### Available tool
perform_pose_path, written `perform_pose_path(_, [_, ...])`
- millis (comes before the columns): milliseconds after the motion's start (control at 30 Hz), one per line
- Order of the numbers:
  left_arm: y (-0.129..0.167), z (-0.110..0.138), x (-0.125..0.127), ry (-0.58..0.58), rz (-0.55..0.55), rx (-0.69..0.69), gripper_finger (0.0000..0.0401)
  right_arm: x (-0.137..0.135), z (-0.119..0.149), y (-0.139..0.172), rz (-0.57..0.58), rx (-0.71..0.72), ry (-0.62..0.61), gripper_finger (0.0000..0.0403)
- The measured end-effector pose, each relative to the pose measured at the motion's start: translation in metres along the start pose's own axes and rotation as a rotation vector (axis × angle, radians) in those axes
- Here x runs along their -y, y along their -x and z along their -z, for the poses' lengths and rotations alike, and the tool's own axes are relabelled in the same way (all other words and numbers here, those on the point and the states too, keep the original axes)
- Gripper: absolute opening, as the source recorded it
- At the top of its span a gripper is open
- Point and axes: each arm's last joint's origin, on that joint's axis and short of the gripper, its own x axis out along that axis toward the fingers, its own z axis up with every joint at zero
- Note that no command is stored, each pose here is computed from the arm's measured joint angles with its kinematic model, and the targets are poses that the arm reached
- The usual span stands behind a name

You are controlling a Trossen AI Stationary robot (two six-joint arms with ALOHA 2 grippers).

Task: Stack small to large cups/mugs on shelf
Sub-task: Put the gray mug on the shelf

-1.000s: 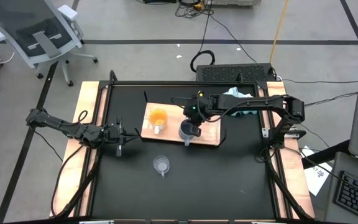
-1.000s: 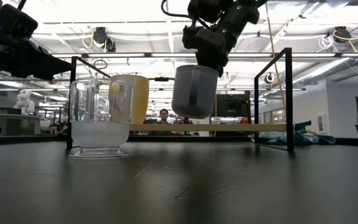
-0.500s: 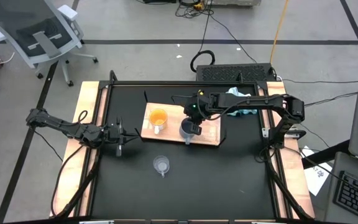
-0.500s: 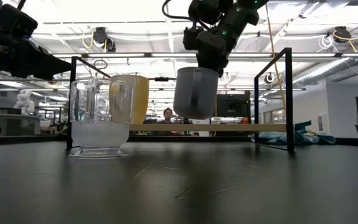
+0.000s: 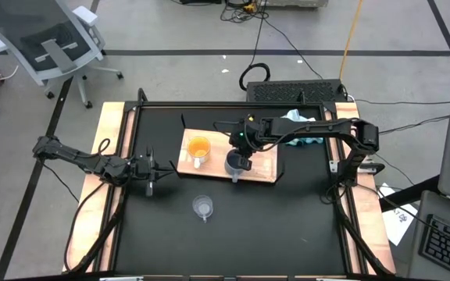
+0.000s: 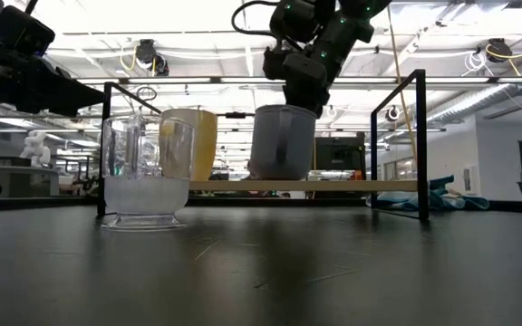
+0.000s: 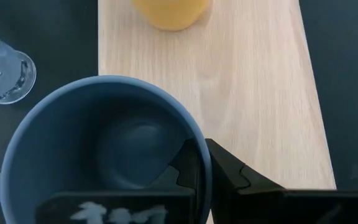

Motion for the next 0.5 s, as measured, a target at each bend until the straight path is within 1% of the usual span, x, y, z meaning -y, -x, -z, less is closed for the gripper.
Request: perform_pose_path(500, [0.0, 0.0, 0.0, -0.002, 0.0, 0.0, 0.0026, 0.0001, -0.0031, 0.0004, 0.004, -0.01, 0.011, 0.0004])
